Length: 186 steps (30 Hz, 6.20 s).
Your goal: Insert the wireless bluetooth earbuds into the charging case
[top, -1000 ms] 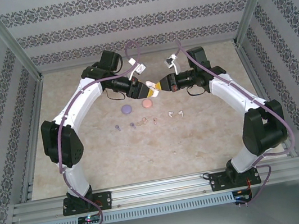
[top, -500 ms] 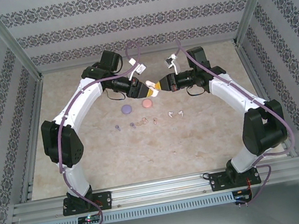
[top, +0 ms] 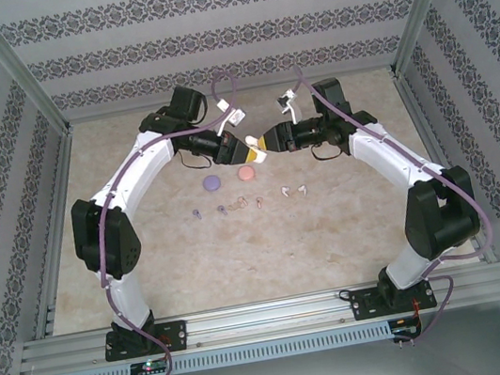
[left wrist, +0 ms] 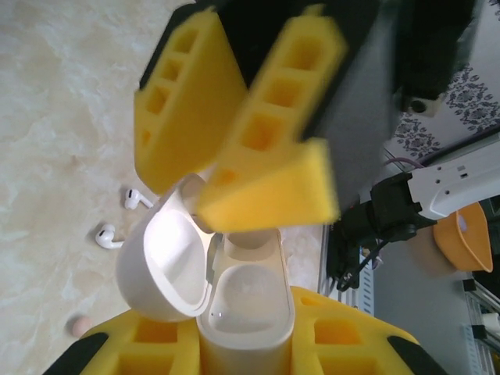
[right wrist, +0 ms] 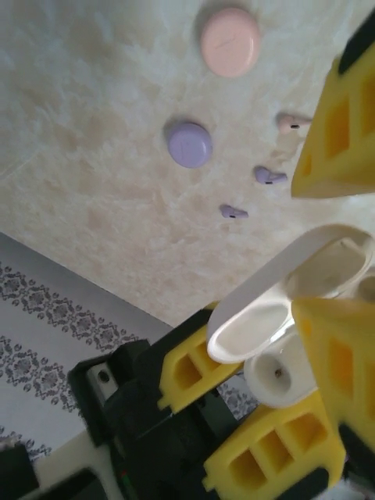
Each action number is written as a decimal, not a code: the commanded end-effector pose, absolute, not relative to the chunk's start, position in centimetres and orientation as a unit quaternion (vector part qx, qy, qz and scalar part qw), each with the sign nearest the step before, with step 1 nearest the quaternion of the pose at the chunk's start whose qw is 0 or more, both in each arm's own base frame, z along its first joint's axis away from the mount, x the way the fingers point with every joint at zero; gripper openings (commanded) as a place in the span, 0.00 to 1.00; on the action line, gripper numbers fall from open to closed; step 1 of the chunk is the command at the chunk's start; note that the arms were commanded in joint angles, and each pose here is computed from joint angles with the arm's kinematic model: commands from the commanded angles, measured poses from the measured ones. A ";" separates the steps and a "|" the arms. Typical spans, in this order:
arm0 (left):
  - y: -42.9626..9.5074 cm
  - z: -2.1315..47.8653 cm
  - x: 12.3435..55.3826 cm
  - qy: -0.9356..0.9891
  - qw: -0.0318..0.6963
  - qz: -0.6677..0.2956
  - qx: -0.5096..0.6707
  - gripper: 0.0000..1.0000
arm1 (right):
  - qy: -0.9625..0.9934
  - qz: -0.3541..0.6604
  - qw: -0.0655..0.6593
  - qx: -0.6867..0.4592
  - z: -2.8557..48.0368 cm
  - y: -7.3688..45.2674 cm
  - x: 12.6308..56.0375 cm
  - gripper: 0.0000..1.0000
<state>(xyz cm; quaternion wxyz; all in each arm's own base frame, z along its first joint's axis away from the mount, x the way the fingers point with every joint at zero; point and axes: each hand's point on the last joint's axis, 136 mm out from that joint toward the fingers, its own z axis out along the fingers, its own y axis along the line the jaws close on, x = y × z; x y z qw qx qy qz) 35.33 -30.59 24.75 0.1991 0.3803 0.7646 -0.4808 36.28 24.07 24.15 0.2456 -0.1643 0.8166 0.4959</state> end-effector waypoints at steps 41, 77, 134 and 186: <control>-21.3 31.6 38.3 0.614 0.701 -0.304 0.198 0.00 | 0.990 0.065 0.112 0.058 6.0 19.8 36.1 0.56; -22.5 32.2 37.7 0.585 0.701 -0.350 0.211 0.00 | 0.995 0.026 0.072 0.059 1.3 19.6 36.4 0.49; -23.6 31.7 37.3 0.584 0.686 -0.371 0.225 0.00 | 0.998 0.030 0.058 -0.012 0.9 18.8 35.5 0.41; -23.2 34.3 36.8 0.562 0.712 -0.346 0.239 0.00 | 0.940 0.210 0.261 0.062 16.5 21.3 37.0 0.22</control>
